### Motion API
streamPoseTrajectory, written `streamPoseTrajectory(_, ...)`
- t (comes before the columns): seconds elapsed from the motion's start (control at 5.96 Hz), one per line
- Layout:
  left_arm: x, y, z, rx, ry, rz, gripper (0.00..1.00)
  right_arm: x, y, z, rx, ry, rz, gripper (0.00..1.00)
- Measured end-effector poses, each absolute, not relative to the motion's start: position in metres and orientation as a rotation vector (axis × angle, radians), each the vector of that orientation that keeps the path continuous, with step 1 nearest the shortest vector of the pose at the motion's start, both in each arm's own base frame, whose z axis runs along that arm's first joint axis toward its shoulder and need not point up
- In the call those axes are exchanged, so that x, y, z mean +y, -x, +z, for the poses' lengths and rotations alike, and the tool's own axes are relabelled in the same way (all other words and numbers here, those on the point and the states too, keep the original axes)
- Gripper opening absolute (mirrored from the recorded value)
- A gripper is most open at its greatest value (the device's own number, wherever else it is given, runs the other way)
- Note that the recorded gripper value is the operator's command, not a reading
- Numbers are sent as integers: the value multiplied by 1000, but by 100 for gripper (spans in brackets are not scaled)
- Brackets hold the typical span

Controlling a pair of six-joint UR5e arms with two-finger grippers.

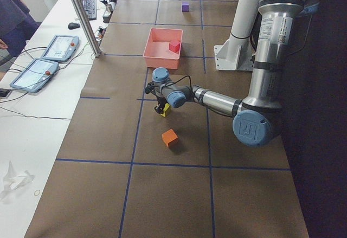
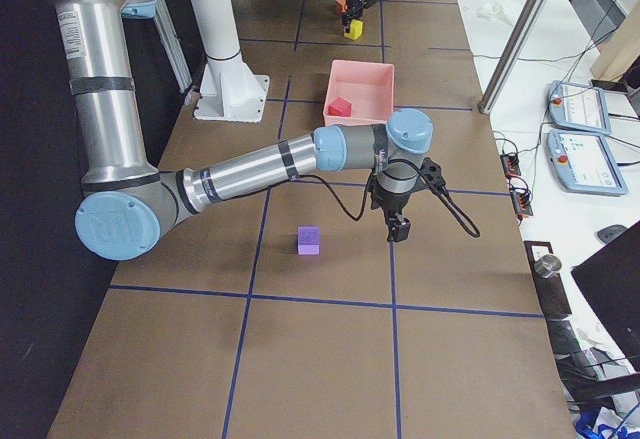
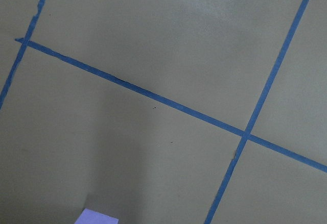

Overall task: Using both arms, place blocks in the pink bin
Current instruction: 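Carry the yellow cube with the left gripper into the pink bin and release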

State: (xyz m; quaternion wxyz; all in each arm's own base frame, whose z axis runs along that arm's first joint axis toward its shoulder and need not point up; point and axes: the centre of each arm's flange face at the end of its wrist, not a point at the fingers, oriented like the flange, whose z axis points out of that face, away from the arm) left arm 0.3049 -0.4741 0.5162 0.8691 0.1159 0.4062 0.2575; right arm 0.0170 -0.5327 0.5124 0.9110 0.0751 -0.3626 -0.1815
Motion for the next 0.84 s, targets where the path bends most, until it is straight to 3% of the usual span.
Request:
streamPoseTrajectory(0.5, -507, -300, 423, 893, -247, 391, 52, -525, -18, 518, -746, -145, -369, 100)
streamPoseTrajectory(0.84, -534, -329, 296, 929, -183, 212, 55, -506, -19, 543, -754, -145, -360, 100)
